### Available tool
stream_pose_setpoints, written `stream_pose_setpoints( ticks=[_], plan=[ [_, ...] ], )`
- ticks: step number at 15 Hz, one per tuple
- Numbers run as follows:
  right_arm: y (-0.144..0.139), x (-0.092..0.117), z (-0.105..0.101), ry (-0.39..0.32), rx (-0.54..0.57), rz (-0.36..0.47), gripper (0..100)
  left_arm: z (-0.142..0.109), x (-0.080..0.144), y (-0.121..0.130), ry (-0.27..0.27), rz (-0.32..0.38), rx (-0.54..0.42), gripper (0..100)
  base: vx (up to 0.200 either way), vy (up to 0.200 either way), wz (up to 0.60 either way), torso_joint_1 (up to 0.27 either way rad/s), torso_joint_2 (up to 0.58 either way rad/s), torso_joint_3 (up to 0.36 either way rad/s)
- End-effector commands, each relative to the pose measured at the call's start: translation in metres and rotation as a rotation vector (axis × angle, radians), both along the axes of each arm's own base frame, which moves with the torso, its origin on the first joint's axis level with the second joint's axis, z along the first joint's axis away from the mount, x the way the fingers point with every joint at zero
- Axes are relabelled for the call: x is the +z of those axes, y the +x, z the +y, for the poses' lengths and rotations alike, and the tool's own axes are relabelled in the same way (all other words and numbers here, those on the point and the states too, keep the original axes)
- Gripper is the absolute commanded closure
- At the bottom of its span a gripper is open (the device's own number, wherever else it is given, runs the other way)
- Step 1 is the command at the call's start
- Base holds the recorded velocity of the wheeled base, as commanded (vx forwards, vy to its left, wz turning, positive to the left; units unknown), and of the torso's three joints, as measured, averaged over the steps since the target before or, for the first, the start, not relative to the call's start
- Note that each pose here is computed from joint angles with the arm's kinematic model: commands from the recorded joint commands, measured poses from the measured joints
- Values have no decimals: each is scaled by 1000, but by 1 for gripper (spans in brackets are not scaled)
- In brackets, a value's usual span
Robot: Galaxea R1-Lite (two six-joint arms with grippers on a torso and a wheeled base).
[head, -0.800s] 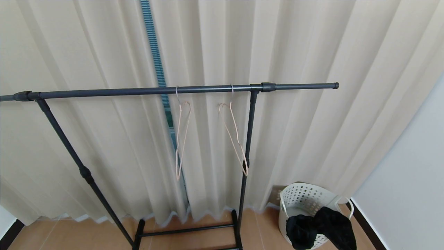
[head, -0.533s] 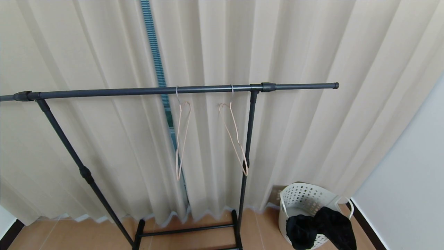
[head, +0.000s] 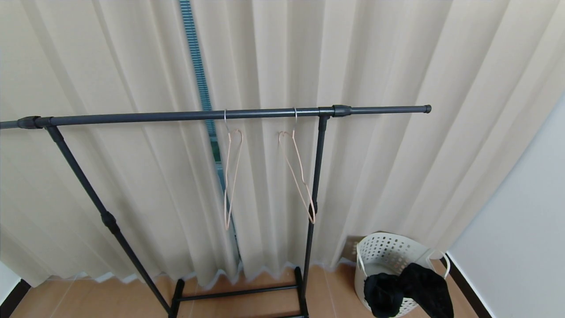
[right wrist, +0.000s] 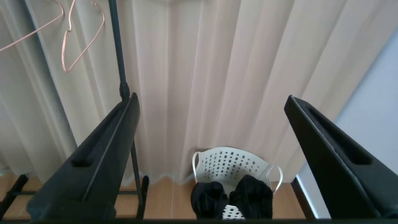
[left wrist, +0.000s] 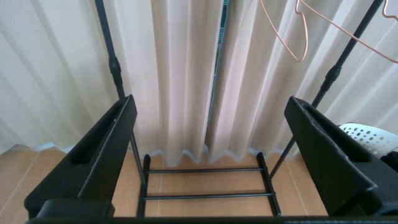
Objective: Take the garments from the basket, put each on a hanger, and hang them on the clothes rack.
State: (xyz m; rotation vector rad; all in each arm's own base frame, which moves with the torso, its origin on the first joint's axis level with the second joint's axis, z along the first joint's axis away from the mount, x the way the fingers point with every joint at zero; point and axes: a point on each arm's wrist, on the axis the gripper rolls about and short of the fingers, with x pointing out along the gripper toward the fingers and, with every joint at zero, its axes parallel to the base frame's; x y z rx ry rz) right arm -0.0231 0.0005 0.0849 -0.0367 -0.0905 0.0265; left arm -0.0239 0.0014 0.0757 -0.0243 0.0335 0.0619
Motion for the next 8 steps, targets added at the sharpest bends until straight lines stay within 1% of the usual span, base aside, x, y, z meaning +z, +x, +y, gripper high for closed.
stream_pose_setpoints(
  ticks=[1,8],
  plan=[
    [0,0,0,0,1,1,0,0,0,0,-1,1,0,0,0,0,0,0,0,0],
    [0,0,0,3,1,1,0,0,0,0,2,1,-9,0,0,0,0,0,0,0]
  ],
)
